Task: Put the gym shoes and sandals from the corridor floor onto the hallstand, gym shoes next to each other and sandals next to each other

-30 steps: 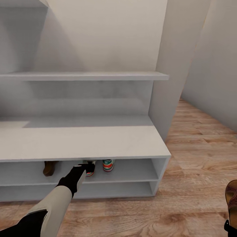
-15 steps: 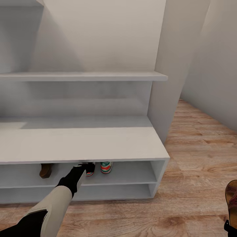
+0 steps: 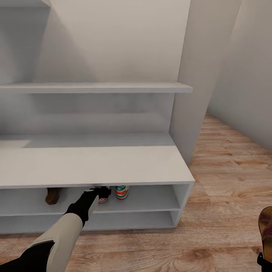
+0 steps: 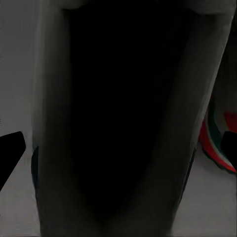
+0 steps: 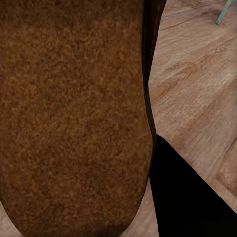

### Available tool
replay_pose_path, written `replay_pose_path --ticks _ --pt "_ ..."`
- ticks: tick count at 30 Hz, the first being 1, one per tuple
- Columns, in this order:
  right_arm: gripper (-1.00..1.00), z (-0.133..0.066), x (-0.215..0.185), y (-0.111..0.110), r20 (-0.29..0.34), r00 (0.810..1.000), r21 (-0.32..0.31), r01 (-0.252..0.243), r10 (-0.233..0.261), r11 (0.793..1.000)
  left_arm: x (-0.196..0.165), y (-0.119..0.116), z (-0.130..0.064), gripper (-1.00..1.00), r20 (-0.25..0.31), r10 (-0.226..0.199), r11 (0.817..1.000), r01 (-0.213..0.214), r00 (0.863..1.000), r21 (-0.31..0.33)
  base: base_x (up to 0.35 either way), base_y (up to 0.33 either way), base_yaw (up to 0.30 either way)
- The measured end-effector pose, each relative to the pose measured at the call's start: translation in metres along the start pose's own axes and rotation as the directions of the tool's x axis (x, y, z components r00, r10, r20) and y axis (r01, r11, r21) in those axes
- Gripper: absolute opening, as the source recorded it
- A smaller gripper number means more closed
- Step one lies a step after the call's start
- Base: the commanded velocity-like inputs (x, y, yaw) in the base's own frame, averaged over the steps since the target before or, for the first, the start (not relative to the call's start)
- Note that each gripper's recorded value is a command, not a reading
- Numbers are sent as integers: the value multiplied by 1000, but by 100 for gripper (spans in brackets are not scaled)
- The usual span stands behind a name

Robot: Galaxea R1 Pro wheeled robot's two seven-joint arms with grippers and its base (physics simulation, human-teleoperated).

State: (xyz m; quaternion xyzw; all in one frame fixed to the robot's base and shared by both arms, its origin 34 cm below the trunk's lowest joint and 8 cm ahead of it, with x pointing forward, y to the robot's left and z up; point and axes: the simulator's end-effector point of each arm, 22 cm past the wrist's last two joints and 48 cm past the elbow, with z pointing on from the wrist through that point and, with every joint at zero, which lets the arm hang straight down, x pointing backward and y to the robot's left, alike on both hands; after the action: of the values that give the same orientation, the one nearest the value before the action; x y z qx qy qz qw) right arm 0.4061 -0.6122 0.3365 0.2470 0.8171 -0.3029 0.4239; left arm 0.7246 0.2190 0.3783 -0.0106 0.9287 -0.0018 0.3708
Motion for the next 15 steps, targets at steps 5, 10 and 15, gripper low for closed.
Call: replay_pose_path --ticks 5,10,15 --pt "-100 0 0 0 1 1000 0 0 0 1000 -2 0 0 100 10 -1 1000 1 1000 -1 -21 4 0" --pt "-100 0 0 0 1 1000 0 0 0 1000 -9 0 0 100 43 -3 1000 3 999 0 -233 82 0" --pt "-100 0 0 0 0 1000 0 0 0 1000 -11 0 0 100 51 -3 1000 3 999 0 -303 122 0"
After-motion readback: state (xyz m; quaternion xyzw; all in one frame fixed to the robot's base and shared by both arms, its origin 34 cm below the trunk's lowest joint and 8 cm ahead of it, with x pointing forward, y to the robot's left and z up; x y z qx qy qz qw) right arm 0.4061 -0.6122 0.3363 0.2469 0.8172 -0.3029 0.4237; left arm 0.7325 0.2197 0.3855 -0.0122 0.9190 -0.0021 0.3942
